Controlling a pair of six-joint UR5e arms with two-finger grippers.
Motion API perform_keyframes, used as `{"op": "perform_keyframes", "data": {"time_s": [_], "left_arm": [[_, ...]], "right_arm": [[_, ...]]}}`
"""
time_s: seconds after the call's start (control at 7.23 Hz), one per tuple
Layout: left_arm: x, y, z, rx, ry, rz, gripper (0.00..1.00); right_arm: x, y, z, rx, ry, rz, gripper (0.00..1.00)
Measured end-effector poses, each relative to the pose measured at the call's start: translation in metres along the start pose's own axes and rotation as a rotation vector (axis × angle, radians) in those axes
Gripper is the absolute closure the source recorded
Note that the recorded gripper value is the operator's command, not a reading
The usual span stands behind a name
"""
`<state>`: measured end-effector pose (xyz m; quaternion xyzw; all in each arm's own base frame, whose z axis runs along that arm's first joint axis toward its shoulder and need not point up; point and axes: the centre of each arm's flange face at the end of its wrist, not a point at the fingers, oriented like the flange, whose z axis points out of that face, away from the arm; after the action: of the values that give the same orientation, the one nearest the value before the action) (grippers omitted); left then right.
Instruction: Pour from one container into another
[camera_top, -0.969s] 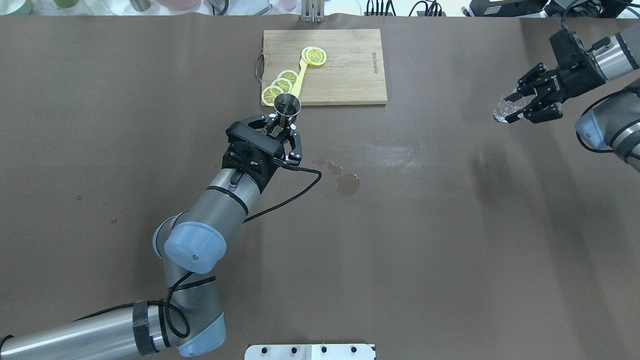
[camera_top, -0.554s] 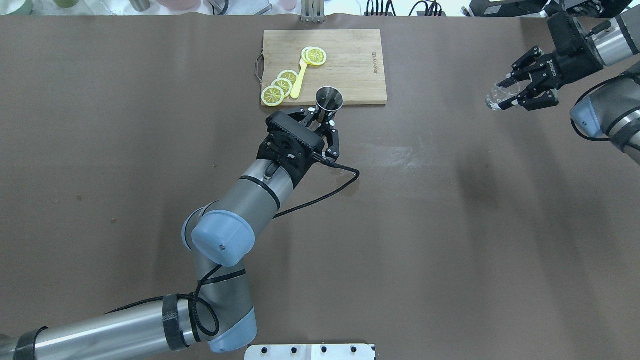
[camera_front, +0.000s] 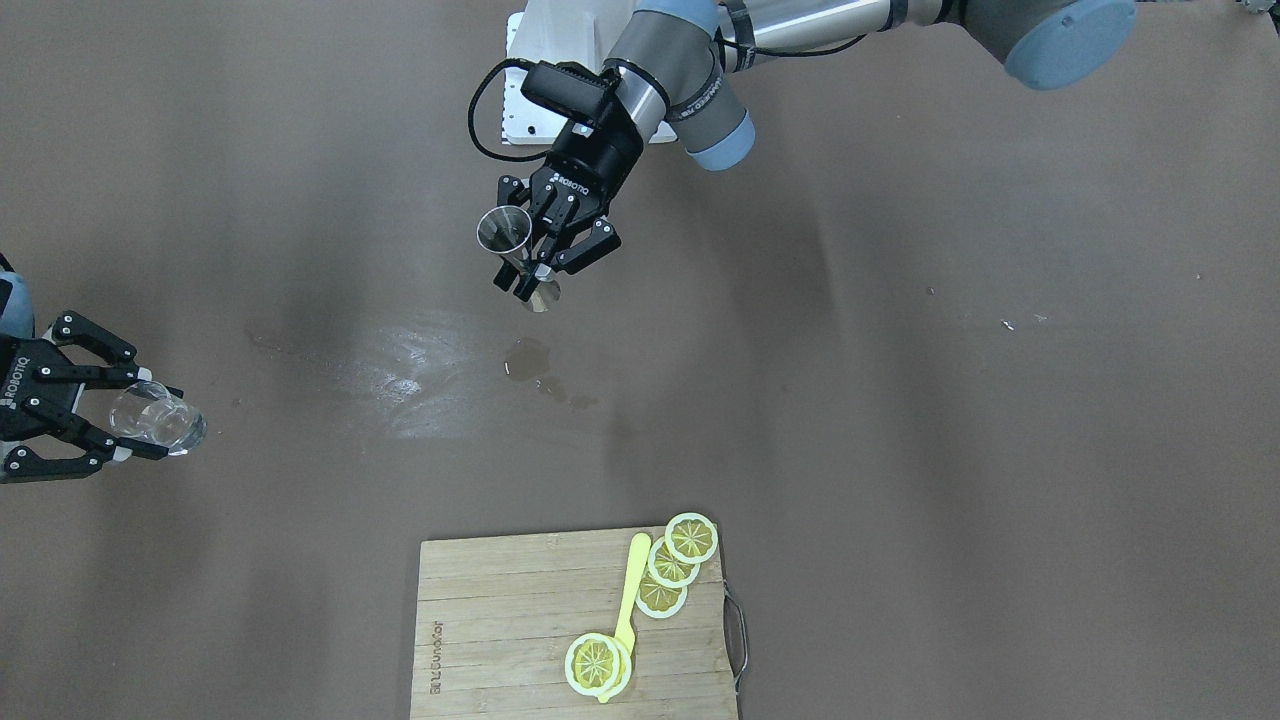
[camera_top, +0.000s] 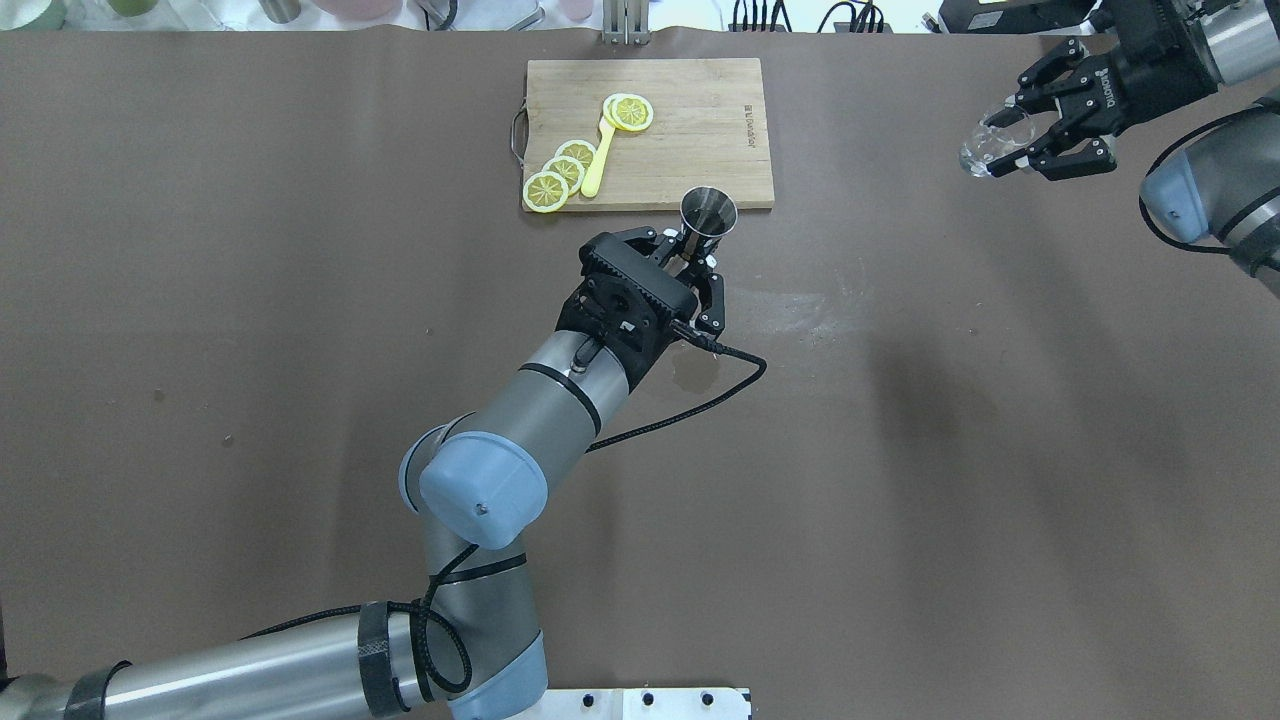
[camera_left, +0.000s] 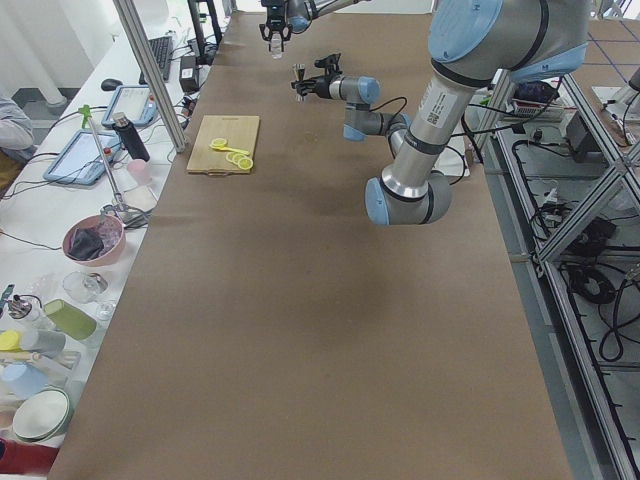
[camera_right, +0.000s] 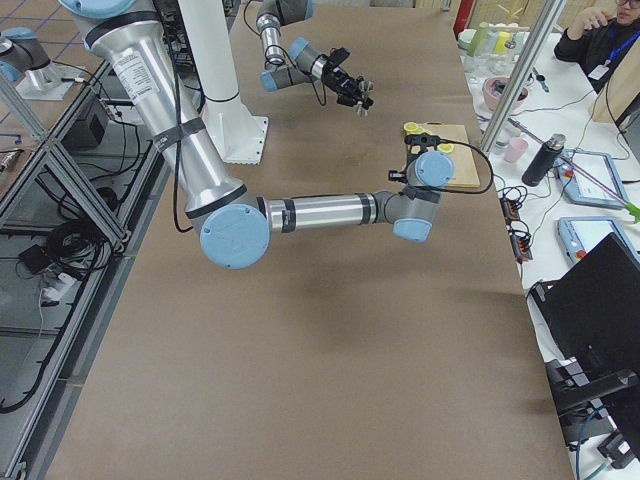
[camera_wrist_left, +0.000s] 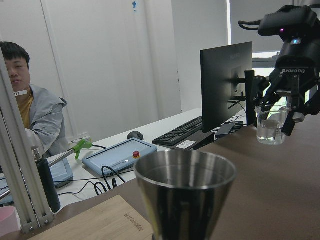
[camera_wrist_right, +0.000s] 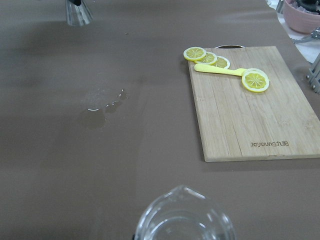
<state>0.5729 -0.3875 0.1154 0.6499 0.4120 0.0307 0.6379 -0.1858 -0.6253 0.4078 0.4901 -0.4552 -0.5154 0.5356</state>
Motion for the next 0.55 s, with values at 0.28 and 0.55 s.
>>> {"op": "perform_keyframes", "data": {"time_s": [0.28, 0.55], "left_arm": [[0.02, -0.01, 0.015, -0.009, 0.038, -0.004, 1.0], [0.028, -0.01, 0.021, -0.021, 0.058, -0.002, 1.0]], "right_arm": [[-0.001, -0.046, 0.005, -0.026, 0.04, -0.046, 1.0], [-0.006, -0.085, 0.015, -0.125, 0.059, -0.112, 1.0]]}}
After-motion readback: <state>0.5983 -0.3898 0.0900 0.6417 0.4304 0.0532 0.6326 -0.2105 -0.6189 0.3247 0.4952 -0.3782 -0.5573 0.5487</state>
